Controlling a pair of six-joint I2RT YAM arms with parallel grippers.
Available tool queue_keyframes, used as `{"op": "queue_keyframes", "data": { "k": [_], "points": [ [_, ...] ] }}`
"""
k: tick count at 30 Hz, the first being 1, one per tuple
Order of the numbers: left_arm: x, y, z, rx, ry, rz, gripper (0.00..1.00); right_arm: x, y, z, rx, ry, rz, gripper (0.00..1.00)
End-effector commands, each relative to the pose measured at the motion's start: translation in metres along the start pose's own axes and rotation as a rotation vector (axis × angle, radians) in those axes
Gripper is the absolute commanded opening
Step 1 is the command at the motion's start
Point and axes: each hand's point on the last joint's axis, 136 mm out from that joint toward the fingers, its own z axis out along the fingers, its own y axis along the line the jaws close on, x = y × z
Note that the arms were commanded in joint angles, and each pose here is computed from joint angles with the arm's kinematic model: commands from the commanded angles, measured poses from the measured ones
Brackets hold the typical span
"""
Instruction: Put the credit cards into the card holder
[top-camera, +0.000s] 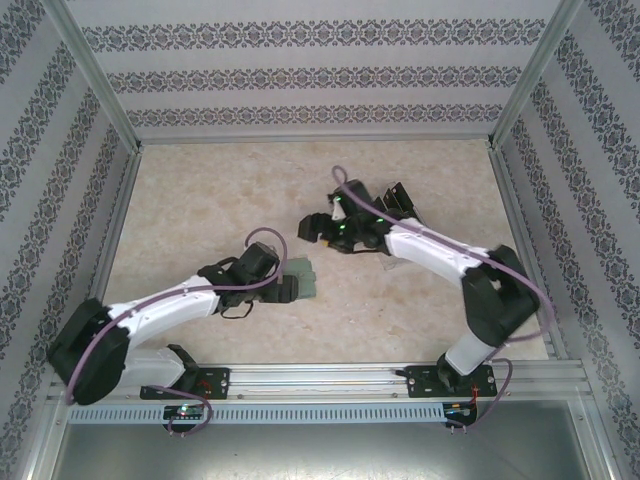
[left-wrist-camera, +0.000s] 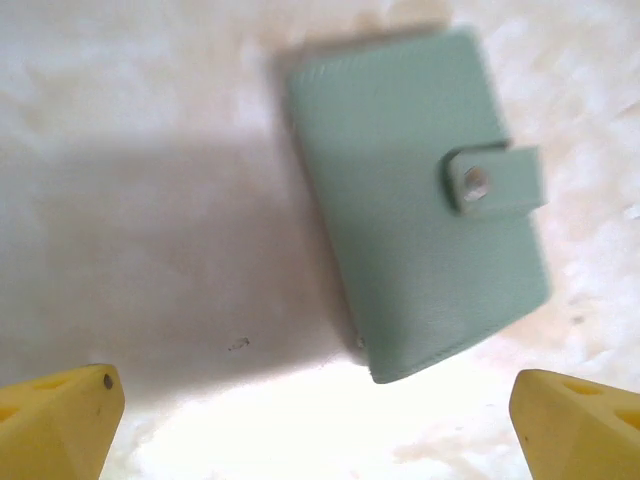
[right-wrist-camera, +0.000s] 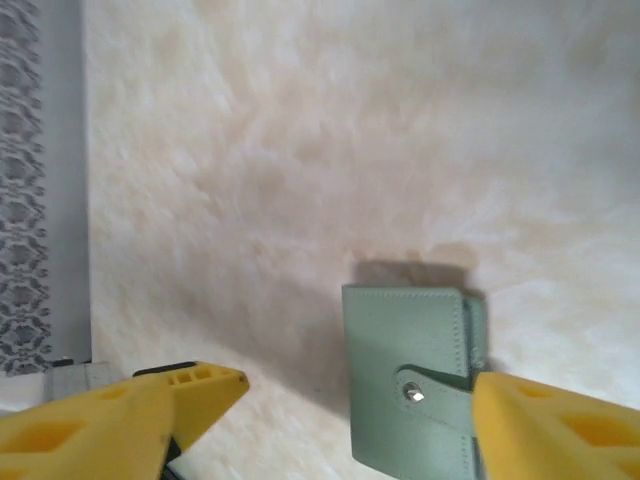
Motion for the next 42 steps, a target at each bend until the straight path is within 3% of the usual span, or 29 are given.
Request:
{"op": "queue_keyframes", "data": {
  "k": [1, 3, 10, 15, 18, 22, 28, 35, 39, 42],
  "points": [
    [-0.042, 0.003, -0.044, -0.049, -0.15, 0.01, 1.0, -0.031, -0.002, -0.061, 0.024, -0.165, -0.024, 0.91],
    [-0.064, 0.012, -0.069, -0.09, -0.237, 0.002, 1.0, -0.049, -0.009, -0.098, 0.071, -0.279, -0.041, 0.98],
    [-0.125, 0.078, -0.141, -0.33, -0.515, -0.024, 1.0, -0.094, -0.097, -0.209, 0.488, -0.672, -0.096, 0.98],
    [-0.144, 0.128, -0.168, -0.443, -0.675, -0.04, 1.0, -0.109, -0.163, -0.279, 0.777, -0.997, -0.087, 0.98],
    [-0.147, 0.153, -0.174, -0.511, -0.768, -0.043, 1.0, -0.106, -0.208, -0.301, 0.895, -1.068, -0.017, 0.98],
    [-0.142, 0.177, -0.158, -0.55, -0.761, -0.035, 1.0, -0.095, -0.255, -0.292, 0.975, -1.023, -0.001, 0.98],
    [-0.136, 0.198, -0.108, -0.561, -0.742, 0.023, 1.0, -0.083, -0.287, -0.252, 0.963, -0.971, -0.077, 0.98],
    [-0.147, 0.208, -0.05, -0.548, -0.799, 0.114, 1.0, -0.094, -0.277, -0.213, 0.801, -0.969, -0.245, 0.98],
    [-0.158, 0.208, -0.038, -0.467, -0.793, 0.07, 1.0, -0.097, -0.269, -0.192, 0.711, -0.933, -0.32, 0.98],
    [-0.153, 0.198, -0.02, -0.383, -0.825, 0.133, 1.0, -0.094, -0.258, -0.172, 0.667, -0.976, -0.425, 0.98]
  ]
}}
